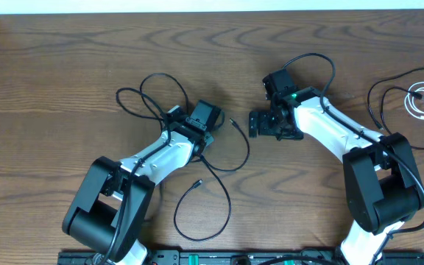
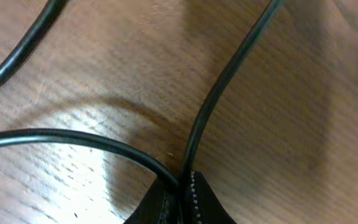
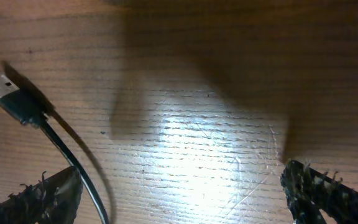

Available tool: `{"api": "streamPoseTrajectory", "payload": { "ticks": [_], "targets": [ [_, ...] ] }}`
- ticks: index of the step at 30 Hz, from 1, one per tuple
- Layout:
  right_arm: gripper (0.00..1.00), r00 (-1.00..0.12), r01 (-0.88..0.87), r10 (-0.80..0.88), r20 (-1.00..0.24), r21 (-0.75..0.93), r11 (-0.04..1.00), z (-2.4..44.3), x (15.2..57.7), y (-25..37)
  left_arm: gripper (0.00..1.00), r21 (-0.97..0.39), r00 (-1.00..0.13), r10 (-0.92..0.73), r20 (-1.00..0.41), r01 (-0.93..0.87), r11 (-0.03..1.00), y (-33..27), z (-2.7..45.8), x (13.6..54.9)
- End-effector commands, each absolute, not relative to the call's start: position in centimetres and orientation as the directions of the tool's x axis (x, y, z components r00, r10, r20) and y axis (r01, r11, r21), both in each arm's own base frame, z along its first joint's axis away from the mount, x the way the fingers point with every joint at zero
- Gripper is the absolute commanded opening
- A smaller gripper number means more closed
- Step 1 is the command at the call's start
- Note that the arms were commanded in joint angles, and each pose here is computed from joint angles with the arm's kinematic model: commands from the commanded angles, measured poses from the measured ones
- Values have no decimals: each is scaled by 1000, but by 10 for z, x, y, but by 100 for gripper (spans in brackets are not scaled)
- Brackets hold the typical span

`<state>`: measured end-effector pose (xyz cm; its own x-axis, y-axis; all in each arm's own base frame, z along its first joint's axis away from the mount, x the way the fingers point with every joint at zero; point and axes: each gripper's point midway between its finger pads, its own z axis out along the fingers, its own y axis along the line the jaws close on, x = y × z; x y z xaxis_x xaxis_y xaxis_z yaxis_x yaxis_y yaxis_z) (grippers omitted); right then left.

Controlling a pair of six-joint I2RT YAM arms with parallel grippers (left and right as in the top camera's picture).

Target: Untangle cables

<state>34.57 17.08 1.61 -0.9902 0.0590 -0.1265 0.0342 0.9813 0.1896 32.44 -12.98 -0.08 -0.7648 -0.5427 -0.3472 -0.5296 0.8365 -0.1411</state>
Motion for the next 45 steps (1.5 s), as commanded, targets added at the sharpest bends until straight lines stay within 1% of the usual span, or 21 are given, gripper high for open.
{"api": "streamPoseTrajectory", "payload": {
  "ticks": [1, 4, 7, 10, 12, 18, 21, 26, 30, 31, 34, 35, 36, 38, 40, 41, 42, 45],
  "targets": [
    [99, -987, 33, 62, -146, 189, 981, 22, 350, 169, 8, -52, -842, -360, -403, -371, 927, -124, 7, 329],
    [99, -987, 33, 62, -146, 189, 981, 22, 350, 169, 8, -29, -866, -269, -422, -283, 959, -126, 15, 331],
    [99, -987, 33, 62, -146, 189, 981, 22, 350, 169, 8, 9, -881, -128, -455, -148, 989, -128, 30, 335],
    [99, -987, 33, 61, -146, 189, 981, 22, 350, 169, 8, 43, -866, 4, -500, -20, 999, -131, 53, 340],
    [99, -987, 33, 62, -146, 189, 981, 22, 350, 169, 8, 47, -842, 48, -537, 26, 999, -132, 70, 342],
    [99, -987, 33, 62, -146, 189, 981, 22, 350, 169, 8, -17, -759, 15, -651, 35, 999, -134, 125, 345],
    [99, -987, 33, 62, -146, 189, 981, 22, 350, 169, 8, -39, -685, 19, -728, 69, 997, -135, 161, 348],
    [99, -987, 33, 62, -146, 189, 981, 22, 350, 169, 7, -32, -503, 48, -863, 150, 988, -137, 229, 352],
    [99, -986, 39, 71, -152, 200, 979, 22, 352, 172, 7, -57, -331, 6, -944, 178, 982, -135, 288, 348],
    [99, -986, 47, 79, -147, 212, 976, 23, 351, 175, 8, -62, -290, -7, -957, 183, 981, -134, 301, 346],
    [99, -996, 33, 52, -75, 242, 970, 22, 335, 179, 8, -103, -173, -69, -982, 194, 976, -131, 339, 340],
    [99, -996, 34, 54, -70, 254, 967, 22, 335, 180, 7, -114, -153, -85, -985, 197, 974, -130, 346, 339],
    [99, -998, 21, 39, -57, 282, 959, 23, 333, 183, 7, -131, -141, -103, -985, 208, 969, -132, 351, 337],
    [99, -997, -69, -53, -53, 363, 929, 28, 329, 194, 8, -157, -143, -125, -982, 237, 959, -137, 356, 335],
    [96, -989, -151, -133, -71, 455, 878, 39, 325, 203, 8, -158, -157, -119, -980, 262, 952, -142, 355, 335],
    [96, -985, -170, -148, -83, 481, 860, 44, 326, 204, 7, -159, -167, -116, -979, 275, 948, -145, 354, 335],
    [99, -984, -176, -149, -93, 497, 850, 50, 326, 203, 7, -160, -178, -113, -978, 275, 948, -146, 353, 336],
    [99, -985, -160, -106, -134, 505, 848, 73, 333, 187, 7, -160, -225, -95, -970, 291, 943, -152, 349, 339]
  ]
}}
